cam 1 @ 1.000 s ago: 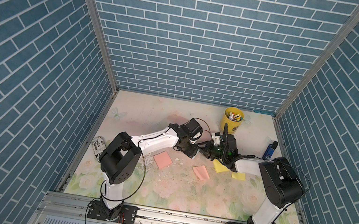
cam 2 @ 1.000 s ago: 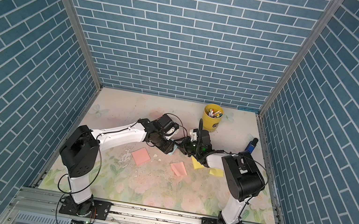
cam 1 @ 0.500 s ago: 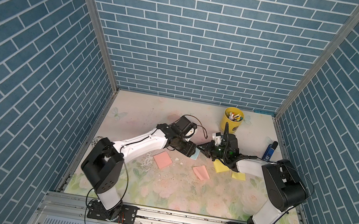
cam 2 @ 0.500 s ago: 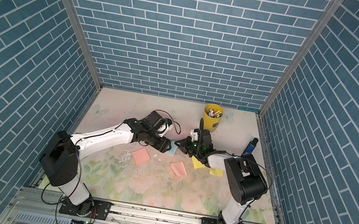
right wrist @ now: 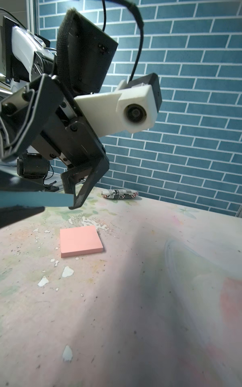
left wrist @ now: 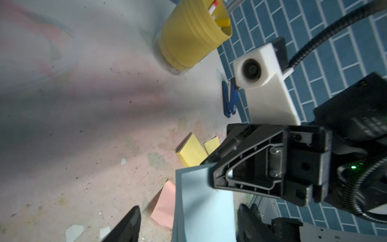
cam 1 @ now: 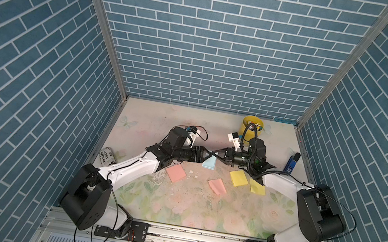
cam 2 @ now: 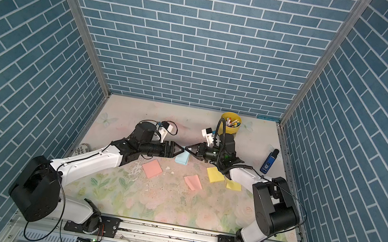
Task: Tear off pages from different memo pads
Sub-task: Pick up the memo pad from the center of the board.
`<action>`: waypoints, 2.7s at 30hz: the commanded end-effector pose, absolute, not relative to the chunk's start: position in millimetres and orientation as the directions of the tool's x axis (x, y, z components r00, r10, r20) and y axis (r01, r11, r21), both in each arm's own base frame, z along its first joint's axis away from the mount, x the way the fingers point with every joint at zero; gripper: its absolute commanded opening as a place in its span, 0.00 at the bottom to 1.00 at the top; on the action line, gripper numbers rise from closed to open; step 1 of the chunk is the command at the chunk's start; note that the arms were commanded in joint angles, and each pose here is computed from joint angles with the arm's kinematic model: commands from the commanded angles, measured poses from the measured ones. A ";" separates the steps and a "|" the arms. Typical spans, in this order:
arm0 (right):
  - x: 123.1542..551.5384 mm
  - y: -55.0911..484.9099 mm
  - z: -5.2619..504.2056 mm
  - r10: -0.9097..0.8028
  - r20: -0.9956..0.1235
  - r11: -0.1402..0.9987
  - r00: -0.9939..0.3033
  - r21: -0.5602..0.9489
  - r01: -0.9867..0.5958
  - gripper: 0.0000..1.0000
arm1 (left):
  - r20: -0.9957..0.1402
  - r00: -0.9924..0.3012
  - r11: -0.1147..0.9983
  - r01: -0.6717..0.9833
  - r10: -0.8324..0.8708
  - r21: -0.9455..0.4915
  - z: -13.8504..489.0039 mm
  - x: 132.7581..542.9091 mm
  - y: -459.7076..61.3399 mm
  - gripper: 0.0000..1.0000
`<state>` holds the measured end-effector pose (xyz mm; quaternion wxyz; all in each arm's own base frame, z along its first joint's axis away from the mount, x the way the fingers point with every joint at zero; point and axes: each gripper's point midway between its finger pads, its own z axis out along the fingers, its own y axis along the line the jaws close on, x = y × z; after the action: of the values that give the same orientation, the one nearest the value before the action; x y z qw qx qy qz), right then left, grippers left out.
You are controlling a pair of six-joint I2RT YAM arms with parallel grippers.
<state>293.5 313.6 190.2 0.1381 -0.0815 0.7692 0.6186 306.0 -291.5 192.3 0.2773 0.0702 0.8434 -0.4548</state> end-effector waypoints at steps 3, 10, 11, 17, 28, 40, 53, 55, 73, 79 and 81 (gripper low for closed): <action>289.0 318.2 238.1 0.036 -0.381 0.066 -0.924 0.923 -0.378 0.04 | -0.524 -0.822 0.429 0.401 -0.222 -0.810 226.3 306.1 -302.6 0.70; 301.9 316.6 260.4 0.104 -0.336 -0.046 -0.936 0.938 -0.342 0.04 | -0.496 -0.834 0.397 0.382 -0.240 -0.834 219.9 301.5 -301.9 0.61; 303.6 316.9 262.4 0.108 -0.327 -0.062 -0.939 0.940 -0.334 0.04 | -0.493 -0.834 0.388 0.381 -0.248 -0.839 222.3 301.8 -301.9 0.59; 311.8 318.6 255.3 0.122 -0.282 -0.072 -0.952 0.954 -0.292 0.02 | -0.439 -0.843 0.349 0.328 -0.312 -0.878 230.4 311.9 -304.1 0.39; 315.2 309.4 241.4 0.210 -0.248 0.010 -0.946 0.968 -0.252 0.40 | -0.372 -0.797 0.300 0.250 -0.477 -0.921 235.9 331.1 -293.5 0.15; 317.3 316.2 236.9 0.219 -0.244 0.010 -0.945 0.969 -0.248 0.35 | -0.336 -0.796 0.252 0.237 -0.504 -0.938 231.8 334.4 -307.6 0.15; 307.0 325.4 232.0 0.152 -0.271 0.024 -0.950 0.962 -0.271 0.04 | -0.367 -0.827 0.311 0.247 -0.425 -0.918 229.4 325.9 -291.6 0.48; 298.6 326.0 235.3 0.113 -0.295 0.017 -0.949 0.955 -0.295 0.04 | -0.412 -0.829 0.363 0.276 -0.379 -0.890 231.1 323.6 -278.7 0.52; 252.4 334.5 262.3 -0.092 -0.377 -0.076 -0.922 0.925 -0.371 0.03 | -0.415 -0.903 0.303 0.367 -0.111 -0.879 246.1 295.9 -277.8 0.29; 254.9 335.2 264.7 -0.072 -0.377 -0.074 -0.923 0.925 -0.372 0.14 | -0.392 -0.901 0.275 0.336 -0.185 -0.901 249.0 307.8 -276.2 0.08; 256.2 333.8 265.2 -0.052 -0.376 -0.068 -0.925 0.925 -0.373 0.26 | -0.383 -0.894 0.274 0.317 -0.232 -0.908 248.4 314.3 -273.8 0.05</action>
<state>258.5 334.3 239.1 0.0791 -0.1309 0.6936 0.7040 302.4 -279.3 244.4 0.2033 0.0541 0.7758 -0.5949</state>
